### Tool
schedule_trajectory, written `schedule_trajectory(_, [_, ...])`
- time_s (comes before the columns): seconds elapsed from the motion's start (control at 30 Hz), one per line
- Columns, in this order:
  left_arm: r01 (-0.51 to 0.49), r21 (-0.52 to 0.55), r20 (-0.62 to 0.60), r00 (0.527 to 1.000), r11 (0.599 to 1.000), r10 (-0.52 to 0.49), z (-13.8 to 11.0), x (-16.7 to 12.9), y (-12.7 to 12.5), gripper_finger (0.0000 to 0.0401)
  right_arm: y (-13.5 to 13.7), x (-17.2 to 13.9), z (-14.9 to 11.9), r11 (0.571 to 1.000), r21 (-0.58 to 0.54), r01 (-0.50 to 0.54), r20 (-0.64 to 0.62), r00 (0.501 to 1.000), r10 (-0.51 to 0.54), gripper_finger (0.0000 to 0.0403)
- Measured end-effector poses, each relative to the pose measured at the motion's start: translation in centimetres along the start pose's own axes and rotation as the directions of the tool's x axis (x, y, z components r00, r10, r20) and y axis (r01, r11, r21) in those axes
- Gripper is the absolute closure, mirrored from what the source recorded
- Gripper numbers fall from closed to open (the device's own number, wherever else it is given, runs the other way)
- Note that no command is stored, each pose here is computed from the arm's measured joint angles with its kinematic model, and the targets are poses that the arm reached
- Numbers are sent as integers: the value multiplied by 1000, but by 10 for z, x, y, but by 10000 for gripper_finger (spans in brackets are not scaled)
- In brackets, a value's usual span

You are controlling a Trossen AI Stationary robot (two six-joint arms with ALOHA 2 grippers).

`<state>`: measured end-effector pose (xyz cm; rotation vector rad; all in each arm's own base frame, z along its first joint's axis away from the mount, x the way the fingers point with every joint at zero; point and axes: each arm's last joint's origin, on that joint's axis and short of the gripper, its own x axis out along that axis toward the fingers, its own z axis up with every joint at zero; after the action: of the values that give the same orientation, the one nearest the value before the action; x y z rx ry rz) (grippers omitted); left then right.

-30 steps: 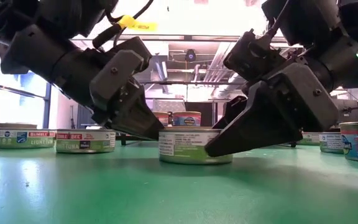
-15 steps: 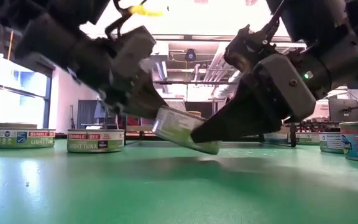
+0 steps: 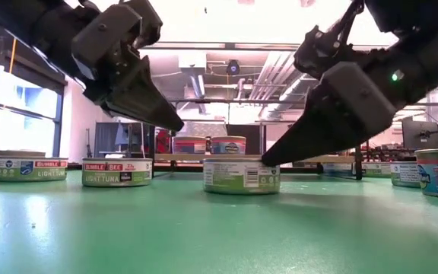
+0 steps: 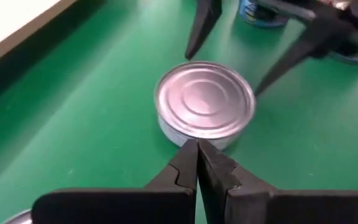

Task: Stack canned seafood by type on shelf
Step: Put the green tuna can on the shelf

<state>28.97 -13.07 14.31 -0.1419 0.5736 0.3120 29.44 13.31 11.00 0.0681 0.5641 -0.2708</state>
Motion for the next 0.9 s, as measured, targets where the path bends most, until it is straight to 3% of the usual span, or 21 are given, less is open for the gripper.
schedule_trajectory(0.27, [76,-20,1,997,997,-76,-10,18,-6,401,-4,-3,6,985,-124,-120,-75,991,111,57])
schedule_trajectory(0.4, [105,-33,-9,994,994,-105,-15,29,-6,401,-10,1,8,979,-167,-112,-83,992,99,42])
schedule_trajectory(0.67, [98,-46,-1,995,994,-98,-24,55,3,401,-18,7,14,978,-186,-91,-54,995,82,27])
schedule_trajectory(0.9, [107,-46,66,992,993,-104,-21,67,8,401,-21,14,17,971,-188,-151,-46,988,145,27])
